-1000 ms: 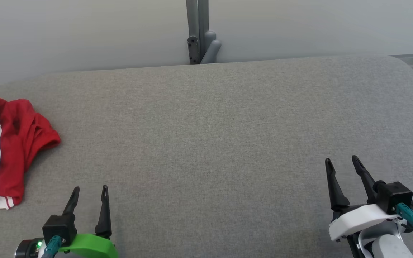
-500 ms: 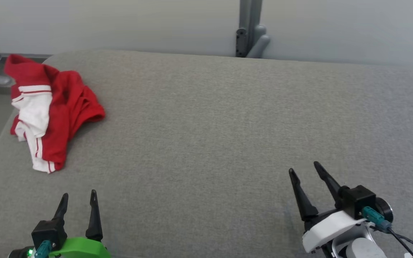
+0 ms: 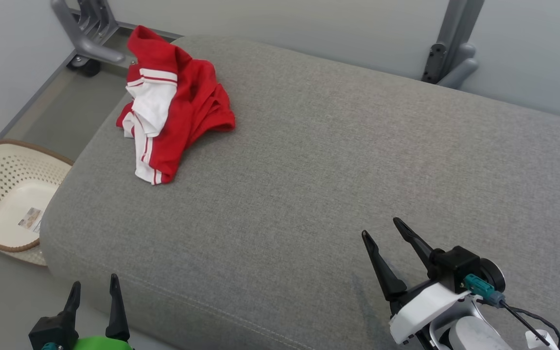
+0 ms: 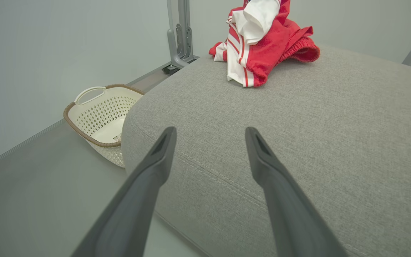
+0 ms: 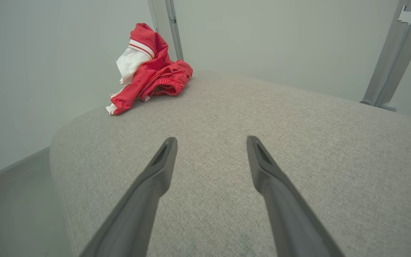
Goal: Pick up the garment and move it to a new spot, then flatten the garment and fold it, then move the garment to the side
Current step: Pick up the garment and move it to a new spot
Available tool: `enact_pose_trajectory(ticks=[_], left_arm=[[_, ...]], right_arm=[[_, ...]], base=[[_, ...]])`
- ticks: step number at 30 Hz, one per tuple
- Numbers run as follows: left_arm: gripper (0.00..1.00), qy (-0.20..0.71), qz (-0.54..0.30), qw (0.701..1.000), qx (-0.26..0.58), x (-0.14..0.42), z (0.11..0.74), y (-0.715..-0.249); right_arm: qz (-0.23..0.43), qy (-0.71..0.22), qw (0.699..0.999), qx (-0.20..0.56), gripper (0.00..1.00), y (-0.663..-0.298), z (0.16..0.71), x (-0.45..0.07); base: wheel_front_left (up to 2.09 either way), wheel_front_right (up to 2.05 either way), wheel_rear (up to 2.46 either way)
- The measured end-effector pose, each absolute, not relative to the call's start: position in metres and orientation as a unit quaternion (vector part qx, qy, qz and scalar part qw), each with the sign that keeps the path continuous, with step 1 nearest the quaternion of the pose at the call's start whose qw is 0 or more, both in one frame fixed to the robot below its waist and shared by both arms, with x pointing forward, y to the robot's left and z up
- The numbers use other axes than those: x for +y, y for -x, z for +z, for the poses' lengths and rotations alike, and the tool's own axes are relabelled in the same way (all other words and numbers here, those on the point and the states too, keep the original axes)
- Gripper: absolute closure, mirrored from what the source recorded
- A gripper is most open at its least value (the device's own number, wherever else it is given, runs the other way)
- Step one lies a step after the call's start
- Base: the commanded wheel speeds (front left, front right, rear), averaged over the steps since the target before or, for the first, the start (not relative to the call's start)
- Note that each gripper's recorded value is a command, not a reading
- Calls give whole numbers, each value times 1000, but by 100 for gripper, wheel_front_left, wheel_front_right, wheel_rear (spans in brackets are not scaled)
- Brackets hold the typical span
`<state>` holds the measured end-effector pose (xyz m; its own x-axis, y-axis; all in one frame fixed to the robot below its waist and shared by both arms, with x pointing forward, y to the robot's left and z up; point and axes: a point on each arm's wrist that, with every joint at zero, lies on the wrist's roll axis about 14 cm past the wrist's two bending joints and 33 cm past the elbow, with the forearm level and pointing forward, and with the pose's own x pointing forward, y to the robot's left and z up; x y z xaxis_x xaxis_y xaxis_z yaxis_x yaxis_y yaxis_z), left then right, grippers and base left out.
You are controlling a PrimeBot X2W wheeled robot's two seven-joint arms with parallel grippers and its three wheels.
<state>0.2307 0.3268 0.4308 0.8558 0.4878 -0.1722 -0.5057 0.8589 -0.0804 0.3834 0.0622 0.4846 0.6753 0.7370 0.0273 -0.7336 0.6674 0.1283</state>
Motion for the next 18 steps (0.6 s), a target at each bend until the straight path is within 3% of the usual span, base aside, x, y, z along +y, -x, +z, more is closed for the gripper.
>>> enact_pose_trajectory(ticks=[8, 13, 18], left_arm=[[0, 127, 271, 951, 74, 326, 421, -234], [0, 117, 250, 959, 61, 329, 433, -269], [0, 64, 196, 978, 23, 341, 472, -333]], right_arm=[[408, -71, 910, 38, 0, -393, 466, 65], [390, -72, 917, 42, 0, -406, 459, 51], [372, -71, 925, 35, 0, -426, 455, 38]], base=[[0, 0, 0], [0, 0, 0], [0, 0, 0]])
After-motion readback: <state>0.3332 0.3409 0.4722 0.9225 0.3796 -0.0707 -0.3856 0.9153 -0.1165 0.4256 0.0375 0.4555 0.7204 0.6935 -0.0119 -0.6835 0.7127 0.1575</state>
